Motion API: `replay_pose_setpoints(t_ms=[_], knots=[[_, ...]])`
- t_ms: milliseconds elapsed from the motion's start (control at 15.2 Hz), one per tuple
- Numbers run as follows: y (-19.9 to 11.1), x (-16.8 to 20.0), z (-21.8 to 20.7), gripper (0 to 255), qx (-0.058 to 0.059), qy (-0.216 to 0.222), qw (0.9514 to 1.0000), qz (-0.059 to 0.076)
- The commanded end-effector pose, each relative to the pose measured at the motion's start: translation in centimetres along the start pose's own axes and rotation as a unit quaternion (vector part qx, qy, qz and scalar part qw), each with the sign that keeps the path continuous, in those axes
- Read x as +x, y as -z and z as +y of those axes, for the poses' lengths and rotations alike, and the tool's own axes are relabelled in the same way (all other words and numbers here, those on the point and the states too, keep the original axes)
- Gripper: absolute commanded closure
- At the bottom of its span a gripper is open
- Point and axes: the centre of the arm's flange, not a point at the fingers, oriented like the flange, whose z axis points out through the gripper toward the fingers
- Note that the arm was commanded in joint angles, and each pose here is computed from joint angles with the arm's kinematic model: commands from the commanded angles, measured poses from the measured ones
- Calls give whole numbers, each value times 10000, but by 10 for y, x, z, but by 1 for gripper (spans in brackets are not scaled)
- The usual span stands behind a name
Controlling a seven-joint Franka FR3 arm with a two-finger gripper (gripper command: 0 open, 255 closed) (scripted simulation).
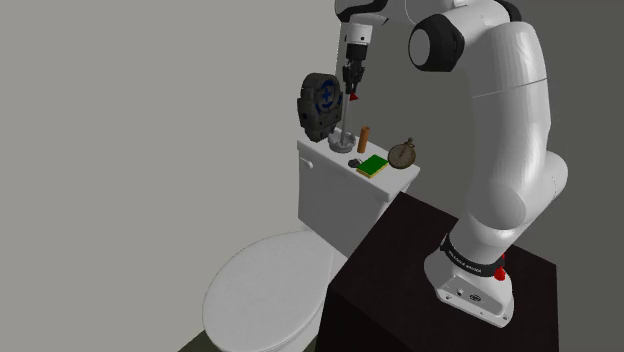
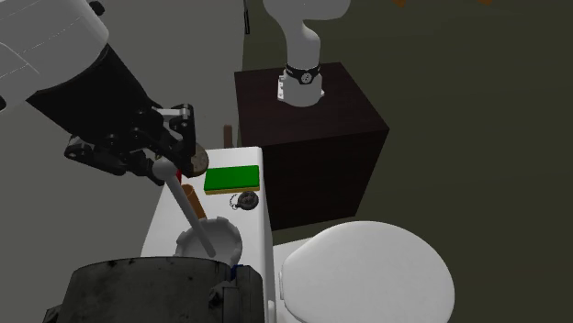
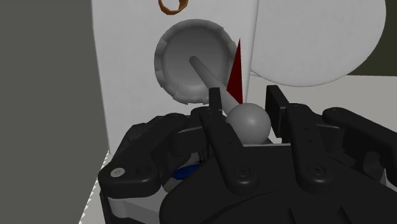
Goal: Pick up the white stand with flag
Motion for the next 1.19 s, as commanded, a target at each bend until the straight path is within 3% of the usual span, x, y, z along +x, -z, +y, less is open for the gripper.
replay_pose_setpoints(t_ms=[0, 1122], knots=[[-1, 0, 0, 255, 2, 0, 10000, -3], [77, -9, -14, 255, 2, 0, 10000, -3]])
